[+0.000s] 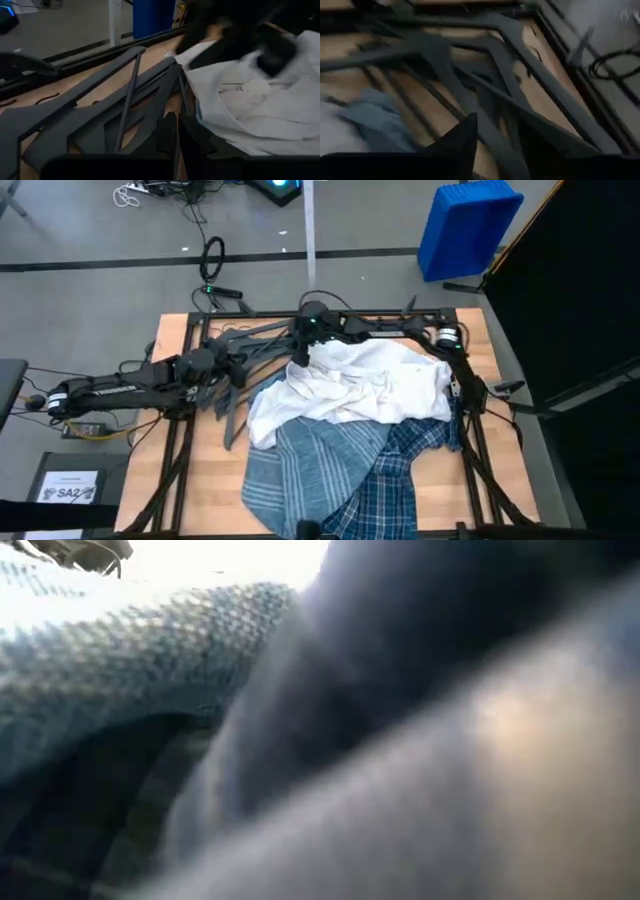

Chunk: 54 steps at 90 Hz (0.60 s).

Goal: Hang clothes
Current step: Insert the black hanger into the white shirt

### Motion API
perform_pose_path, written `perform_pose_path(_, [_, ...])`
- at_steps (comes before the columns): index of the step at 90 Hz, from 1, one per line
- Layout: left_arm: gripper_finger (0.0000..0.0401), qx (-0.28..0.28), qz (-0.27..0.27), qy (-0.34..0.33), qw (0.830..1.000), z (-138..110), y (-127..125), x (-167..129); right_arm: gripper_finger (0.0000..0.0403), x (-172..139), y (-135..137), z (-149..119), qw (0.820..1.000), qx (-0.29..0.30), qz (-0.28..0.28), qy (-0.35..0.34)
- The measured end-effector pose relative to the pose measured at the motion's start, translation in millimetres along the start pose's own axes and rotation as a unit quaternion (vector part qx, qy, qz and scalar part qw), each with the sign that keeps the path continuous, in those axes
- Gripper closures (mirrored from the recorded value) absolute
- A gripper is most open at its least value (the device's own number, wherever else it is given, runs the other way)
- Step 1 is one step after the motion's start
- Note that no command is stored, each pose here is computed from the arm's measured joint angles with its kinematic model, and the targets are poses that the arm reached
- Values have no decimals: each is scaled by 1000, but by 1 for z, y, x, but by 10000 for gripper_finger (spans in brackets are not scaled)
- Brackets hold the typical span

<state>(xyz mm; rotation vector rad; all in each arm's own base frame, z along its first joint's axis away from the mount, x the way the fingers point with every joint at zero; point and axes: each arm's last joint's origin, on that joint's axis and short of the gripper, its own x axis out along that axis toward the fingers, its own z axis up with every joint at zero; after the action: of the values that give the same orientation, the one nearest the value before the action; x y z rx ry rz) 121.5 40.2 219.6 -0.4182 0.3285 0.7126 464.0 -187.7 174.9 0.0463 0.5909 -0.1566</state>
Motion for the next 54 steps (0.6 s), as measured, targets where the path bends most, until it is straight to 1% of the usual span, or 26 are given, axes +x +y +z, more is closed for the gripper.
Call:
perform_pose_path(4, [400,-1,-5,3,1000,0,0,0,266,9,-5,-8,1000,4,4,15])
perform_pose_path(9, [400,-1,-10,3,1000,0,-1,0,258,16,-8,-14,1000,-11,13,22])
perform_pose_path(21, [400,-2,-17,5,1000,0,-1,0,240,12,-5,-3,1000,-21,4,12])
perform_pose_path(29, [400,-3,-19,5,1000,0,-1,0,233,13,-1,-6,999,-21,5,27])
perform_pose_path(36, [400,-3,-21,5,1000,0,-2,0,231,15,3,-9,999,-21,-5,38])
perform_pose_path(41, [400,-4,-22,4,1000,0,-2,0,229,13,6,-6,999,-16,-9,35])
perform_pose_path(54, [400,-4,-23,1,1000,1,-2,0,231,11,17,3,1000,4,0,26])
